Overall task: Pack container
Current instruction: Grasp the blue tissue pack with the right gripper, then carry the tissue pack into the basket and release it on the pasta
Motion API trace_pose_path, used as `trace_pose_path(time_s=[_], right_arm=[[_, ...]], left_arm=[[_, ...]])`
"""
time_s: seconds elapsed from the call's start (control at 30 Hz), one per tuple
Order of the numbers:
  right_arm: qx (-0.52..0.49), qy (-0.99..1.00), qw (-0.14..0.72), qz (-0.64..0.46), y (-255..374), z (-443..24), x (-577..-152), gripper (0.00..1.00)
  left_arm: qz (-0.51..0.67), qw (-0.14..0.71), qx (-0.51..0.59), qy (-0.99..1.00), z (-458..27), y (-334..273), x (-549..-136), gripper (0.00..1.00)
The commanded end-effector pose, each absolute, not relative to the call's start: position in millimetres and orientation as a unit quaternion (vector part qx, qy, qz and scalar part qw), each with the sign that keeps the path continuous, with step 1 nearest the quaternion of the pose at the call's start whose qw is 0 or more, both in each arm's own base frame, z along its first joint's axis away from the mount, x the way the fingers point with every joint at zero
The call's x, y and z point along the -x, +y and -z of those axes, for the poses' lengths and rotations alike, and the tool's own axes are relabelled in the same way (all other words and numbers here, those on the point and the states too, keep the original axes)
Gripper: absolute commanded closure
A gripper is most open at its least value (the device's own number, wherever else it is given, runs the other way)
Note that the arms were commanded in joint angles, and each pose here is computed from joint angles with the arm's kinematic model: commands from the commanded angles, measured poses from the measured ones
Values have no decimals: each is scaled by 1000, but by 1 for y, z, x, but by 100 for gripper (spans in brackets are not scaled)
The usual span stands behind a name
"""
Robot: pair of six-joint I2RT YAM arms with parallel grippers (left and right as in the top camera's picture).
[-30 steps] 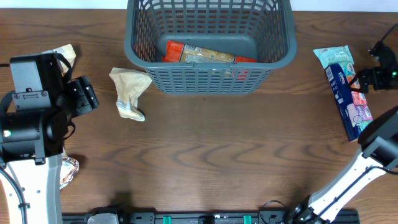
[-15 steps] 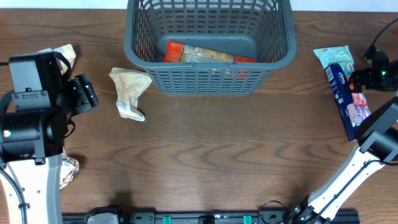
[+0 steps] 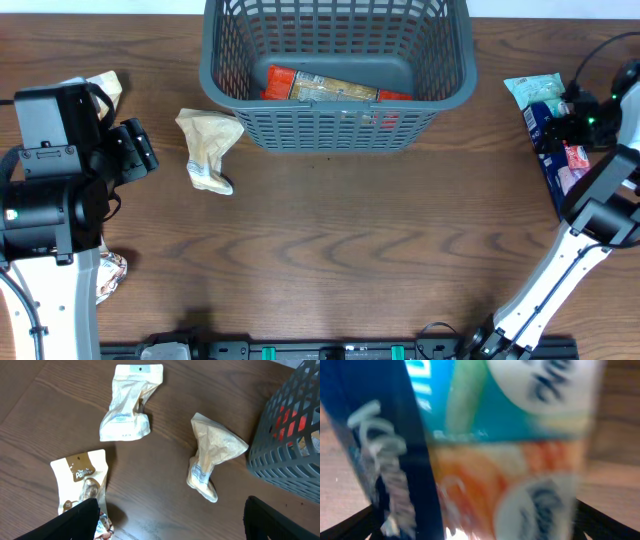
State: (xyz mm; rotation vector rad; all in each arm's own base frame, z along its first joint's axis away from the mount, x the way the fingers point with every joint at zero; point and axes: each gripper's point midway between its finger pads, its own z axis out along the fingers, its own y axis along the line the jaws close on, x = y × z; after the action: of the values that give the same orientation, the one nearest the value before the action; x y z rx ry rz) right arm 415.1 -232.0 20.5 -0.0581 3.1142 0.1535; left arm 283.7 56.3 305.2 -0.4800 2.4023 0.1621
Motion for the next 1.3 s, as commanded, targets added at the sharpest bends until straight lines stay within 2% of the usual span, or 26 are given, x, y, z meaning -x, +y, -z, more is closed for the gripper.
trace_pose_path(time_s=[0.0, 0.17, 0.33, 0.47, 0.57, 0.67, 0.73, 0.83, 1.07, 1.17, 1.27], right_arm=[[15, 998, -5, -58, -222, -2, -417, 13], [11, 997, -17, -69, -214, 12, -417, 20], [14, 996, -7, -83, -204, 10, -423, 47], [22, 996, 6, -82, -198, -5, -429, 56], [29, 995, 43, -89, -190, -34, -442, 66], [43, 990, 106, -83, -183, -83, -462, 78], [56, 983, 161, -65, -179, -129, -475, 91], [58, 966, 249, -25, -172, -204, -492, 98], [101, 876, 471, 28, -118, -381, -510, 99], [156, 830, 535, 16, -71, -431, -508, 99], [282, 769, 574, -6, 0, -463, -497, 99]], left_arm=[[-60, 349, 187, 917, -314, 57, -284, 19], [-60, 349, 187, 916, -314, 58, -284, 19], [-60, 349, 187, 917, -314, 58, -284, 19], [-61, 349, 185, 917, -314, 58, -284, 19], [-61, 349, 185, 917, -314, 58, -284, 19], [-61, 349, 185, 917, -314, 58, -284, 19], [-61, 348, 185, 917, -314, 58, -284, 19], [-61, 348, 185, 917, -314, 58, -284, 19], [-61, 348, 185, 917, -314, 58, -284, 19], [-61, 348, 185, 917, -314, 58, -284, 19], [-61, 348, 185, 917, -314, 57, -284, 19]])
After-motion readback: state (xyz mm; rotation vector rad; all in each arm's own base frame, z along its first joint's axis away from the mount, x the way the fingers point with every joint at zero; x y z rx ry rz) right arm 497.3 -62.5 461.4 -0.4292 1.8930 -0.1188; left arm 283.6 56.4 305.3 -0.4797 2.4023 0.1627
